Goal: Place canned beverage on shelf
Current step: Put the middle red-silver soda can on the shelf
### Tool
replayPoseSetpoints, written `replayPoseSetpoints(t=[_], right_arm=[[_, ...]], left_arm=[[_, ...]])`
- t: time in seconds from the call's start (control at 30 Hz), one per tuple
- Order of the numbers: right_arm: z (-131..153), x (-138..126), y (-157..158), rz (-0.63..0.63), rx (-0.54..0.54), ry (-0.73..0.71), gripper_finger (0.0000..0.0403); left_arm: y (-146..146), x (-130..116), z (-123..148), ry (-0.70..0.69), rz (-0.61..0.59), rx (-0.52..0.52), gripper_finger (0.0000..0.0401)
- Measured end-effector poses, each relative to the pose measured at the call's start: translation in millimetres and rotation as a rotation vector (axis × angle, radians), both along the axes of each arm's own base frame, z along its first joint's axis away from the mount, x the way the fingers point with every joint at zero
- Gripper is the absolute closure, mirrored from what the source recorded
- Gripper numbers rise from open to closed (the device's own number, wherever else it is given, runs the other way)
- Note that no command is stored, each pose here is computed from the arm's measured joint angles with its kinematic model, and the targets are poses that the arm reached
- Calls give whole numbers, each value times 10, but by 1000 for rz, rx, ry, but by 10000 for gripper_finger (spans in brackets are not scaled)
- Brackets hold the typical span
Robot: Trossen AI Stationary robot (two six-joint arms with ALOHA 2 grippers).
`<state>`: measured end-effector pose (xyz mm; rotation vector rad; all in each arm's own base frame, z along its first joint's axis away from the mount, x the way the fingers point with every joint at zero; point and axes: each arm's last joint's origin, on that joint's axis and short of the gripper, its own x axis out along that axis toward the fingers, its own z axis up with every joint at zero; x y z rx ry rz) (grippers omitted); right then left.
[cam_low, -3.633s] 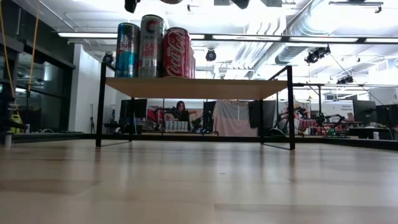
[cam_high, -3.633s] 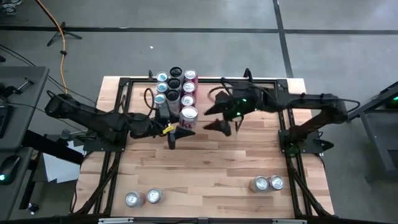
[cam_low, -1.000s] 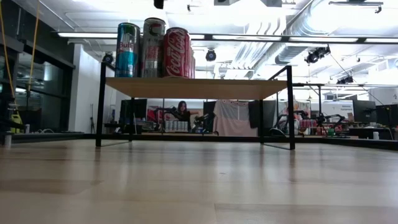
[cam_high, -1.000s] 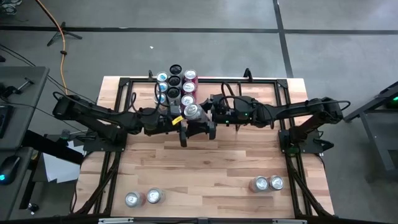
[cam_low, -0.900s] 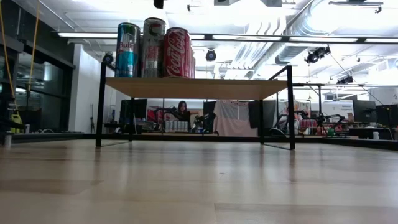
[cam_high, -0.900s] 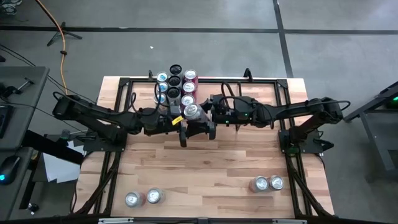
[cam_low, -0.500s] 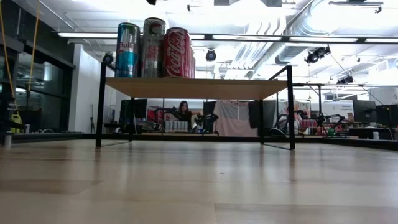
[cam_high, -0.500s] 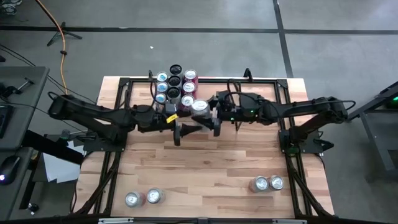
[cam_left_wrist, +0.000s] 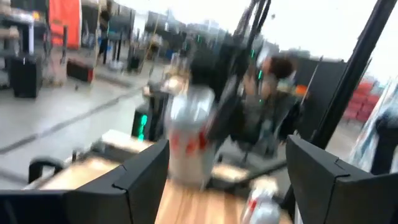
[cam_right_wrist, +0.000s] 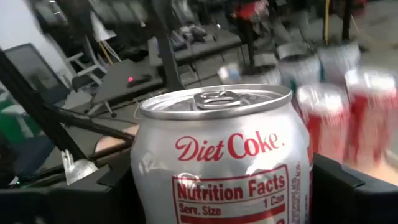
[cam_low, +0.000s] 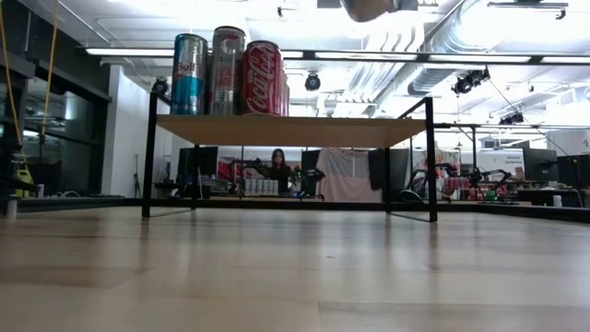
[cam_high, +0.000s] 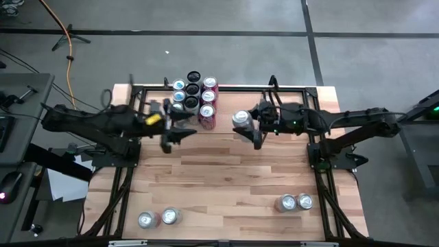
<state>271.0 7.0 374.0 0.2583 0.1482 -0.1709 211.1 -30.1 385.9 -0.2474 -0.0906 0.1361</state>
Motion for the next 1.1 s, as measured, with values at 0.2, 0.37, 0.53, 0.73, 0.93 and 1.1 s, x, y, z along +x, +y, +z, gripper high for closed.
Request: replayPoseSetpoints(t=[0.2, 0.37, 0.53, 0.73, 0.93, 1.1], right_arm=[[-659, -134, -37, -82, 106, -112, 112], [-945, -52, -161, -257, 41, -229, 112], [-1130, 142, -254, -360, -66, -181, 112], [-1375, 324, -358, -421, -99, -135, 112], [-1443, 372, -424, -457, -106, -143, 110], [-1445, 372, -424, -452, -155, -122, 89]], left_arm=[[27, -342, 200, -104, 72, -2, 158], [50, -421, 250, -136, 140, -12, 160], [55, -411, 251, -142, 167, -18, 160], [57, -411, 262, -156, 178, -27, 160], [61, -413, 272, -167, 192, -33, 160], [62, -411, 272, -167, 192, -32, 160]])
